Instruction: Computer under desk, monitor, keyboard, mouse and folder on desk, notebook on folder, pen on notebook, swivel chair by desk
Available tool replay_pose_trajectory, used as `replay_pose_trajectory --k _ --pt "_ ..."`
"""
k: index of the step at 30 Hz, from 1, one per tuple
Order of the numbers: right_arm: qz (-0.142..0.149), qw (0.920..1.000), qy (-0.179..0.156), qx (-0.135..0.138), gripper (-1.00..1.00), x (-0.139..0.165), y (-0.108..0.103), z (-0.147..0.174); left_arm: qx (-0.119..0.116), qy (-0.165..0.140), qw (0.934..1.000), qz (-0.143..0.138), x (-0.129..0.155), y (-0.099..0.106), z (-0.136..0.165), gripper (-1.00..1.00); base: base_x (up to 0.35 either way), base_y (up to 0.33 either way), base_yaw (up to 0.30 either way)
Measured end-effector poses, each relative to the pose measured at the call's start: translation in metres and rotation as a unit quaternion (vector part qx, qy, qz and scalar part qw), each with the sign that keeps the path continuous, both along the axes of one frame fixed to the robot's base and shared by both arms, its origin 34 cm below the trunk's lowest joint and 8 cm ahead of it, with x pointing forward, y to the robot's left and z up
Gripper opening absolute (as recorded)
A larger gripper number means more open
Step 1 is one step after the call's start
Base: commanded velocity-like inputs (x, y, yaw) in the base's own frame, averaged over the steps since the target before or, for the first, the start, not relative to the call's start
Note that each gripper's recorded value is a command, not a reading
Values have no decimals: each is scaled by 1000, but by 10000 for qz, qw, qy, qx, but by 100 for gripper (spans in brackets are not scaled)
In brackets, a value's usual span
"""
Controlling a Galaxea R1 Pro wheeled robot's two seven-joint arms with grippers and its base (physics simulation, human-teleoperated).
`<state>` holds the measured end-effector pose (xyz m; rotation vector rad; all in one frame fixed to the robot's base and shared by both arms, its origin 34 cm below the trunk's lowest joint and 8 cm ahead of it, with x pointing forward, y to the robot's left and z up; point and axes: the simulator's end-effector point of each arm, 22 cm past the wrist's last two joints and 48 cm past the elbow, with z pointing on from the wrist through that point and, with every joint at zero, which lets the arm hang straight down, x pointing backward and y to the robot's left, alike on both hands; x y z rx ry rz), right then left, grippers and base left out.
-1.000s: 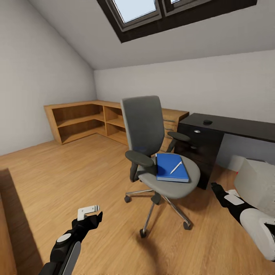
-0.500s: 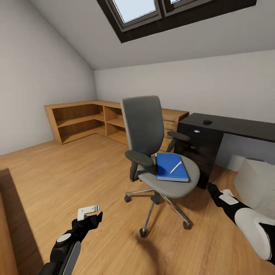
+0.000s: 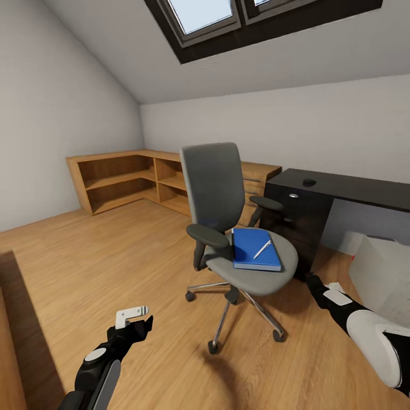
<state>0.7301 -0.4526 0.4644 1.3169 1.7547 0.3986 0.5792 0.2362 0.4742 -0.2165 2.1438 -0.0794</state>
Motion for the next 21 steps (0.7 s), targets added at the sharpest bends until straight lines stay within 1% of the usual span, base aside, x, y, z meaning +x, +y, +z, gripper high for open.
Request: replay_pose_trajectory --k 1,2,8,11,13,17,21 --pt "133 9999 20 87 100 4 24 -5 -1 1 10000 0 0 0 0 100 0 0 0" --pt "154 9998 19 103 100 5 28 -5 -1 0 10000 0 0 0 0 100 0 0 0" --pt "202 9997 17 132 100 5 36 -7 -1 0 10000 0 0 0 0 100 0 0 0" --pt "271 9995 -71 141 100 7 39 -6 -2 0 10000 0 0 0 0 100 0 0 0" --pt "356 9991 -158 168 100 8 44 -5 -2 0 10000 0 0 0 0 100 0 0 0" --pt "697 9962 -394 334 100 8 63 -7 1 0 10000 0 0 0 0 100 0 0 0" --pt "863 9940 -507 432 100 9 71 -6 -1 0 10000 0 0 0 0 100 0 0 0"
